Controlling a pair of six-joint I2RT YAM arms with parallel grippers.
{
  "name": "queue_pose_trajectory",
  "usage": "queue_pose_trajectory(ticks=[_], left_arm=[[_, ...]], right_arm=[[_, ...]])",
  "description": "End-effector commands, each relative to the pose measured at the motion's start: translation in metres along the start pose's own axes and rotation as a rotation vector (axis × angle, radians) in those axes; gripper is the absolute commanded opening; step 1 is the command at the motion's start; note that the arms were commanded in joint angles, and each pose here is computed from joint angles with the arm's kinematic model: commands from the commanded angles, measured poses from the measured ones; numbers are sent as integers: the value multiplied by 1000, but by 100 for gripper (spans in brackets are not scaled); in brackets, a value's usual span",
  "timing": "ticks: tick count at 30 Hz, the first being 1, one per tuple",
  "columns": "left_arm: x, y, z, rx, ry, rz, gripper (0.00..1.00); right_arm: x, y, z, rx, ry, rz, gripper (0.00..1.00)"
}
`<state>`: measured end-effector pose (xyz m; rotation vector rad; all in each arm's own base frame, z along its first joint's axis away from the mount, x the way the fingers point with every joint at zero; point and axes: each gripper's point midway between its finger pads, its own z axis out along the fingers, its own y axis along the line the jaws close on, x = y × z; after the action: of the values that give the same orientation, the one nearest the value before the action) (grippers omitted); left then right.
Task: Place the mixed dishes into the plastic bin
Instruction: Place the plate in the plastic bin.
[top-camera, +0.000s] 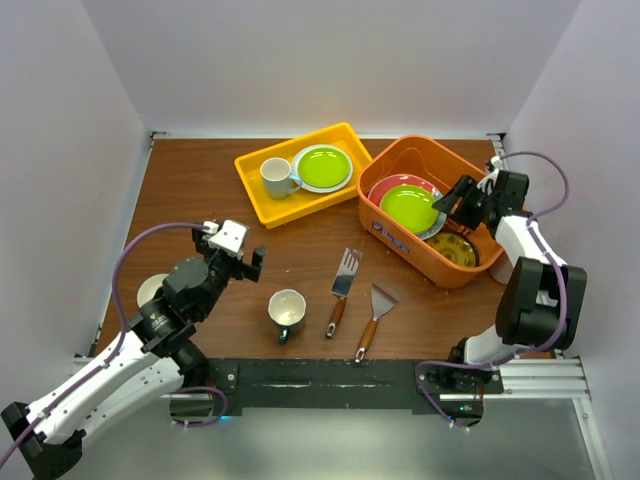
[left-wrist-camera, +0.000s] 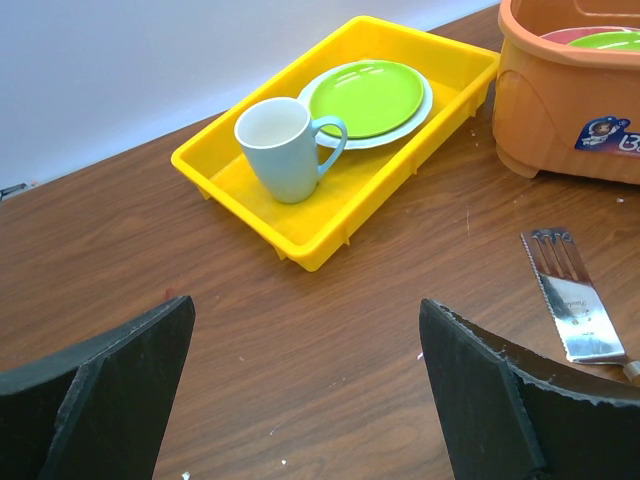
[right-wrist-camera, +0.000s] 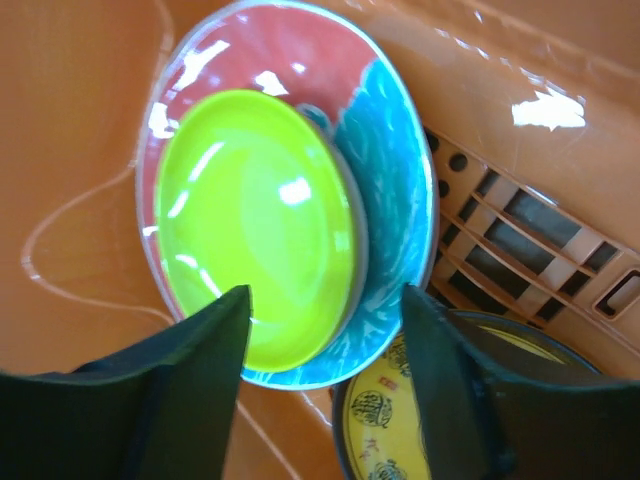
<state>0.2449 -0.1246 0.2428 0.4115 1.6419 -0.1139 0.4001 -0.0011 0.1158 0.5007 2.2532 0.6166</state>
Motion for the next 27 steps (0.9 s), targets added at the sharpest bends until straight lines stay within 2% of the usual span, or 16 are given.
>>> queue_pose_trajectory(ticks=[1, 9, 17, 27], left_arm=[[-9, 1, 2, -4, -37, -14, 100], [-10, 1, 2, 0, -39, -15, 100], [-9, 0, 3, 1, -33, -14, 100], [-8, -1, 3, 3, -30, -12, 100]], right_arm=[[-34, 25, -28, -40, -119, -140, 70], [-43, 55, -64, -146, -192, -310, 82], [-30, 90, -92, -332, -193, -520, 84], [-14, 118, -122, -486, -230, -672, 85]])
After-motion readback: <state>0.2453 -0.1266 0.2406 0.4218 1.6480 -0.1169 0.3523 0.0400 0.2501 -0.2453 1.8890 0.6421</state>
